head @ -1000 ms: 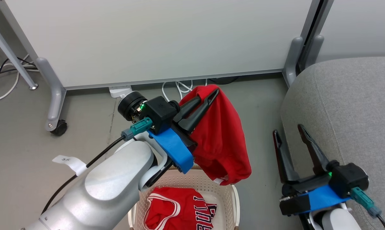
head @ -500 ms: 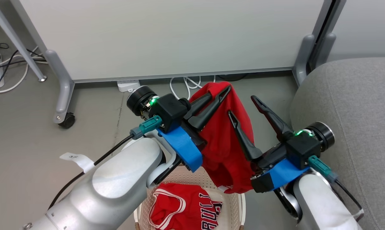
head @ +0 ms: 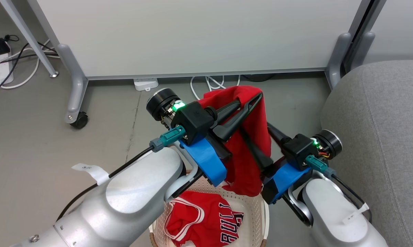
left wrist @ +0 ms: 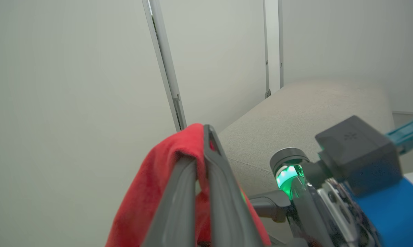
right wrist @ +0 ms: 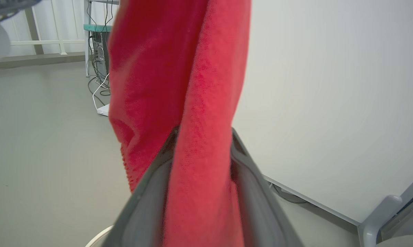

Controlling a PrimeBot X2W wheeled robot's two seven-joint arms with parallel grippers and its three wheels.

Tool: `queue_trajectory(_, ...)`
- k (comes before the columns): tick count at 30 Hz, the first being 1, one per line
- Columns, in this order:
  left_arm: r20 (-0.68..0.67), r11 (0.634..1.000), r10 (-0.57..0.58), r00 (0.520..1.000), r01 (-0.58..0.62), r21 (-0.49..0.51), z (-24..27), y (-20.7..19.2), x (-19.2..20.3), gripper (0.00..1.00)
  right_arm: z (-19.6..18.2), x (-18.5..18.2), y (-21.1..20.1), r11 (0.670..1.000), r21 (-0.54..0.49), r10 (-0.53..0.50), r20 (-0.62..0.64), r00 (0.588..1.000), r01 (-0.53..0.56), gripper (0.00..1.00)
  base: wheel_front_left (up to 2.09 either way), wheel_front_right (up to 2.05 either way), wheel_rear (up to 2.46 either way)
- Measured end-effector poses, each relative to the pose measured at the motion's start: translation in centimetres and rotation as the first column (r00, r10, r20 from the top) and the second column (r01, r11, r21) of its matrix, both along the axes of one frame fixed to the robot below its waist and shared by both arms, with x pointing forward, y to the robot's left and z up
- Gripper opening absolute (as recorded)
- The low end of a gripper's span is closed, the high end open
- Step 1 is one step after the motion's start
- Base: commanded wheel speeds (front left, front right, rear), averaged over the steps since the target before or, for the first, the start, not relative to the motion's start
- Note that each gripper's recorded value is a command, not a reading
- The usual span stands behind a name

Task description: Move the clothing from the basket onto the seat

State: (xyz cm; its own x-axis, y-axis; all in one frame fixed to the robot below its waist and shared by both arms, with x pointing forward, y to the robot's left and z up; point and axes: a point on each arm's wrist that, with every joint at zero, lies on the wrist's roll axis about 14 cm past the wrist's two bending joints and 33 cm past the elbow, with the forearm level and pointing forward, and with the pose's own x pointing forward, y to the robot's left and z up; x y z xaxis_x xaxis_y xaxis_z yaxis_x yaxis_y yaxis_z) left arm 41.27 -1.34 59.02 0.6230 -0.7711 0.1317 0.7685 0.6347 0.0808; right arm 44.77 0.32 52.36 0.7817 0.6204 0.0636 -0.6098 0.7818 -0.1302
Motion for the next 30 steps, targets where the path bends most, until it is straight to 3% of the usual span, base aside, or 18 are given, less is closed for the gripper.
queue_trajectory(30, -0.001, 1.000, 0.006, 1.000, -0.006, 0.012, -0.2, 0.2, 0.1, 0.00, 1.2, 0.0, 0.6, 0.999, 0.030, 0.017, 0.012, 1.000, -0.017, 0.00, 0.00, 0.00, 0.00)
